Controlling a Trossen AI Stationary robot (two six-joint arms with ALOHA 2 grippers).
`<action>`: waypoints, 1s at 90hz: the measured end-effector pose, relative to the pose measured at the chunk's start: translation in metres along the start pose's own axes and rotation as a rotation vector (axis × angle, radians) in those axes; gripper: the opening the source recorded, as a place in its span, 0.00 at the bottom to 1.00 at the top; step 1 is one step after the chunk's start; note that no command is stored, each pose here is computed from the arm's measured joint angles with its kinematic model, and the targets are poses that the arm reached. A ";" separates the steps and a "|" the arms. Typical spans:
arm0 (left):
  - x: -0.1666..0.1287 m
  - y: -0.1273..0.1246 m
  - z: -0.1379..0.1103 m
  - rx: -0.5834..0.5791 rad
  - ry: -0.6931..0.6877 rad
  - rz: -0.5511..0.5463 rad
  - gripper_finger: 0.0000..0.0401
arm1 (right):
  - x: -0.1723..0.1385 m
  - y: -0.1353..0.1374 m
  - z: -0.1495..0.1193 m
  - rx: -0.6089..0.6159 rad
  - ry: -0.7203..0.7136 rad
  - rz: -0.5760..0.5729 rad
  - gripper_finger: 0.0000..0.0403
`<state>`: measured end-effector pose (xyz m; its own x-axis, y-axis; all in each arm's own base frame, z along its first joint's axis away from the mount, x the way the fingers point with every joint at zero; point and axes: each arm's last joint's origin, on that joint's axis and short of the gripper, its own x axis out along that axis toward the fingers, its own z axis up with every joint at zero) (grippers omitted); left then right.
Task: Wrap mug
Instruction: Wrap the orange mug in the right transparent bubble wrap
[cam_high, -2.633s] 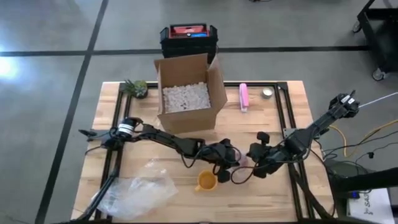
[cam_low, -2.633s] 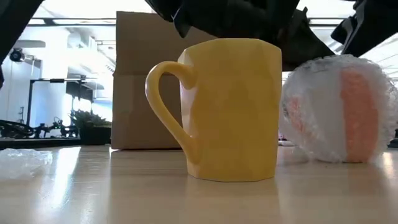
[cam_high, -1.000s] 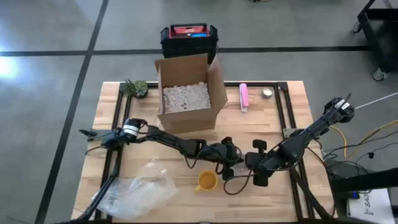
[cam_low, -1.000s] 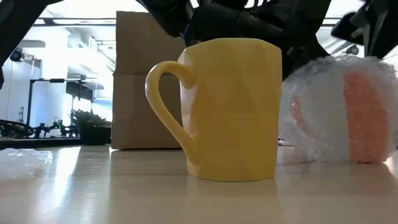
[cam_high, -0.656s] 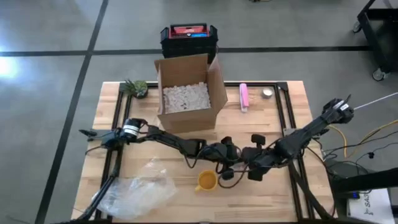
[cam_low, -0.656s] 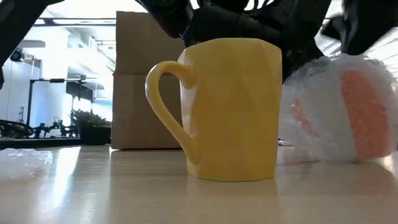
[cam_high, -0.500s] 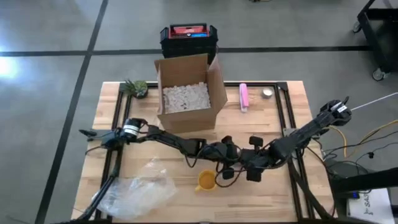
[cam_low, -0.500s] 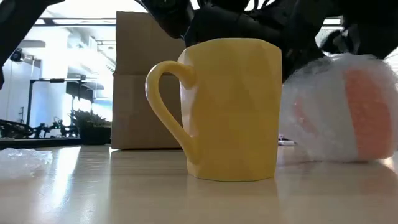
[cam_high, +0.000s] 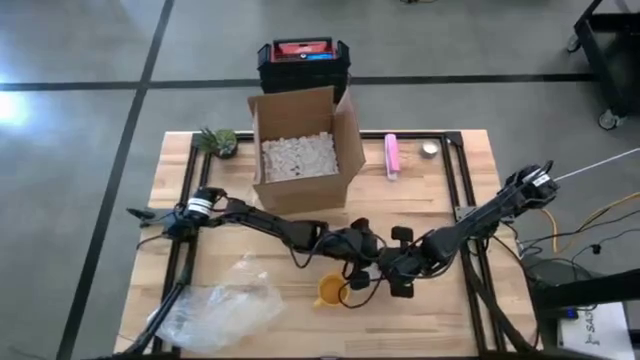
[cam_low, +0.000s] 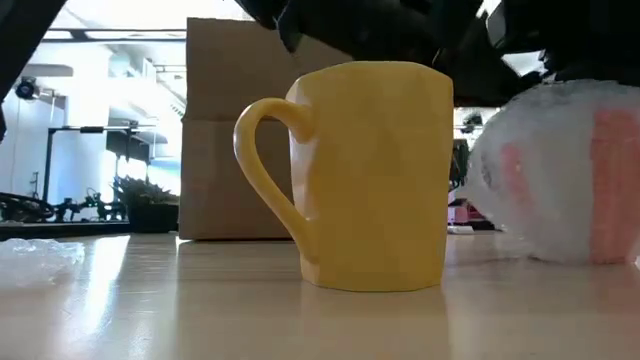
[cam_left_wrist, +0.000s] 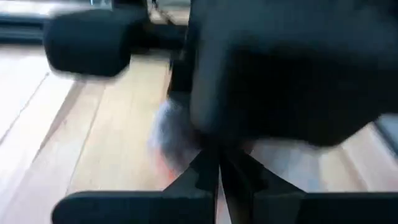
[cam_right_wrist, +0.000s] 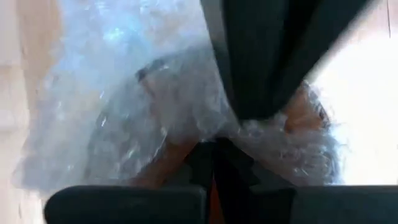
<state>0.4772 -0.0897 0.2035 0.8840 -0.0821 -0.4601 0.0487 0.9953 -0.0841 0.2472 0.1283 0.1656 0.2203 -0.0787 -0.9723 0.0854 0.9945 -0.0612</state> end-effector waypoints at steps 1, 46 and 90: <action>0.000 0.000 0.000 0.000 0.004 0.001 0.00 | 0.001 0.000 0.000 -0.001 0.001 0.000 0.00; -0.001 0.001 -0.003 0.009 0.044 0.007 0.00 | -0.044 -0.001 0.015 -0.028 -0.027 0.082 0.00; -0.001 0.001 -0.002 0.013 0.040 0.002 0.00 | -0.008 0.007 0.018 -0.059 -0.014 0.066 0.00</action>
<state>0.4751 -0.0887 0.2018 0.8647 -0.0822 -0.4956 0.0535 0.9960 -0.0720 0.2640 0.1346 0.1767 0.2372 -0.0134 -0.9714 0.0126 0.9999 -0.0107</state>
